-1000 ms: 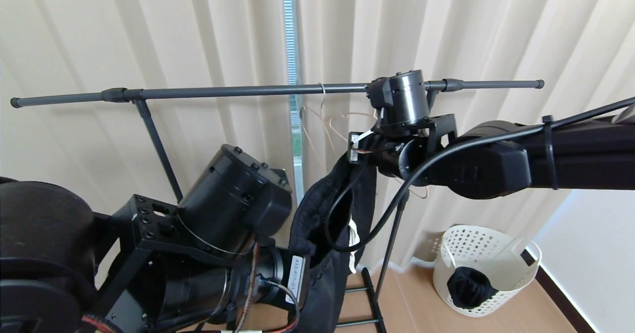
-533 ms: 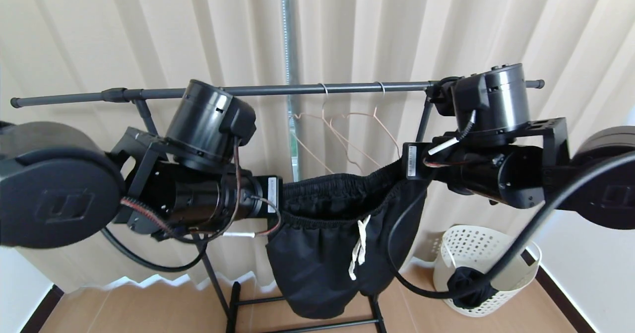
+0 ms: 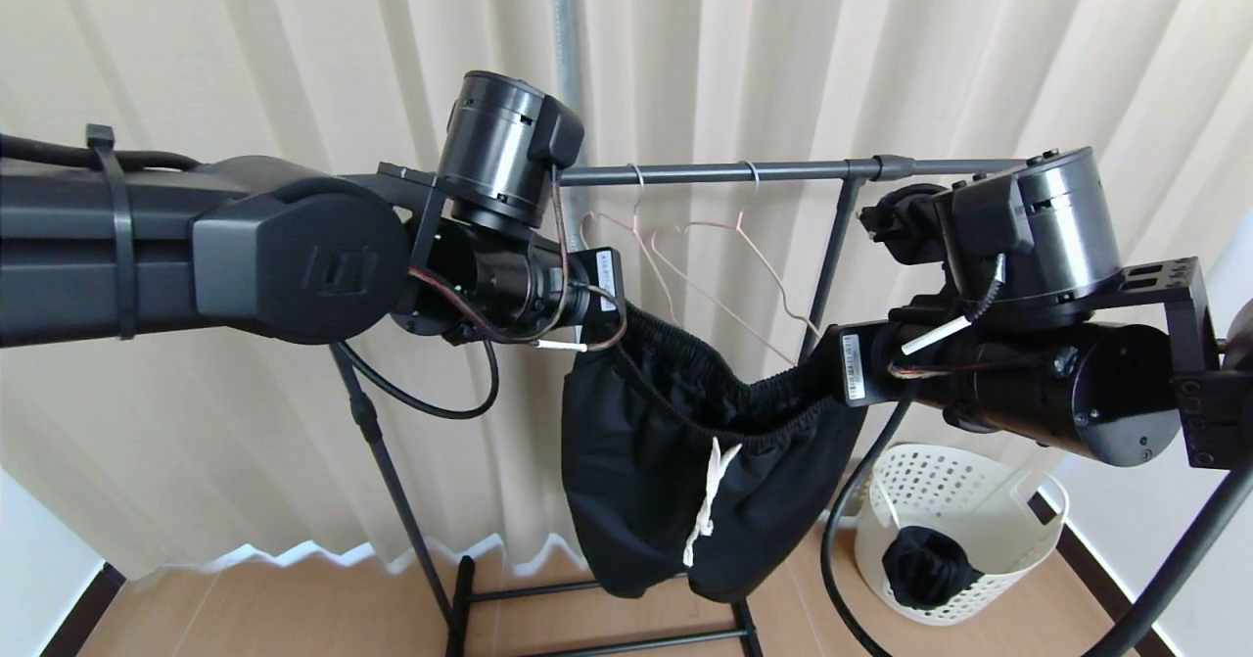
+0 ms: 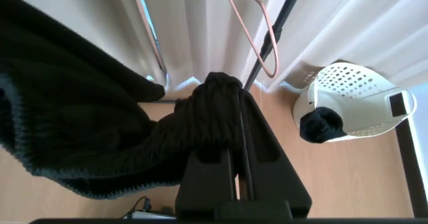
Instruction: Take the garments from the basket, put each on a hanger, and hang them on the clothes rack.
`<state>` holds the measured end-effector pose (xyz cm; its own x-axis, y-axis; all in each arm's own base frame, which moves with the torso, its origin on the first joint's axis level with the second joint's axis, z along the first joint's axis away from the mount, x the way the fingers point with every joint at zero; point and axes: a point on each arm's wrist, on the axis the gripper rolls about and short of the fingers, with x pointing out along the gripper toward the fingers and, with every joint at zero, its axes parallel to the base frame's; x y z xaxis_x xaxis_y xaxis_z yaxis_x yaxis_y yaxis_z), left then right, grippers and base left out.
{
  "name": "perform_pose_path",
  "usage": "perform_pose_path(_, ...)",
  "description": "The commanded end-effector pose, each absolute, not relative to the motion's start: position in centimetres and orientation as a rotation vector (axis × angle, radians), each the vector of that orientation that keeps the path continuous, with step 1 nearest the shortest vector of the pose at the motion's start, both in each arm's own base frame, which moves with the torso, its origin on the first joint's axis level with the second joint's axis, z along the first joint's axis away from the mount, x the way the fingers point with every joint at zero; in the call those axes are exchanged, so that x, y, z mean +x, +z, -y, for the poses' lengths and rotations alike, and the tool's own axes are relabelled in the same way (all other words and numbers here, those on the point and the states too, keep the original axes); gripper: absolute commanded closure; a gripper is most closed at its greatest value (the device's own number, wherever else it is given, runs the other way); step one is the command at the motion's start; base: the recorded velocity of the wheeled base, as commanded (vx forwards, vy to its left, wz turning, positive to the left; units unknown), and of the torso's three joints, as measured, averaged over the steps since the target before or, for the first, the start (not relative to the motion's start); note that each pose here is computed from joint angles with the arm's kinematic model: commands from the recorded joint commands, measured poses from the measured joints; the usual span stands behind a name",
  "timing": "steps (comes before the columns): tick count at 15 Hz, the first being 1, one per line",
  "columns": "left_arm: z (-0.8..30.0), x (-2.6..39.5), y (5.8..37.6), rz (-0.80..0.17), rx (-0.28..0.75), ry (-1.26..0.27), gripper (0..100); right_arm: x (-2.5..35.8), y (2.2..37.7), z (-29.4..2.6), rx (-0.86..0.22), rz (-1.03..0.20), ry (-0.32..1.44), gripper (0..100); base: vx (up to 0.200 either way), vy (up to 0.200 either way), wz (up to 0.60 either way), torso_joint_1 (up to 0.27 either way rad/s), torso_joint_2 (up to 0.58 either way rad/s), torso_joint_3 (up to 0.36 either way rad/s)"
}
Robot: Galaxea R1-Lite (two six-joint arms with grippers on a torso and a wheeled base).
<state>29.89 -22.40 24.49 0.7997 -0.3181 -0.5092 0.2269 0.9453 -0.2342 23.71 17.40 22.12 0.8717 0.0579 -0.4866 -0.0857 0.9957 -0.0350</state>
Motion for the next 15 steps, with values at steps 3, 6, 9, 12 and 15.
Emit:
perform_pose_path(3,23.1,30.3,24.9,-0.555,-0.173,-0.307,100,24.0,20.3,-16.7,-0.153,-0.561,0.065,0,0.000,0.000,0.00,0.000,0.00,0.000)
perform_pose_path(6,23.4,30.2,26.2,-0.514,-0.194,-0.322,100,23.4,17.6,-15.5,-0.332,-0.647,0.105,0,0.000,0.000,0.00,0.000,0.00,0.000)
perform_pose_path(9,23.4,30.2,27.1,-0.493,-0.204,-0.323,100,22.5,16.3,-15.0,-0.415,-0.703,0.248,0,0.000,0.000,0.00,0.000,0.00,0.000)
perform_pose_path(12,23.3,30.1,27.8,-0.492,-0.204,-0.321,100,22.0,15.1,-15.1,-0.411,-0.680,0.412,0,0.000,0.000,0.00,0.000,0.00,0.000)
perform_pose_path(15,23.3,29.9,27.8,-0.506,-0.193,-0.320,100,22.1,14.2,-15.7,-0.303,-0.560,0.606,0,0.000,0.000,0.00,0.000,0.00,0.000)
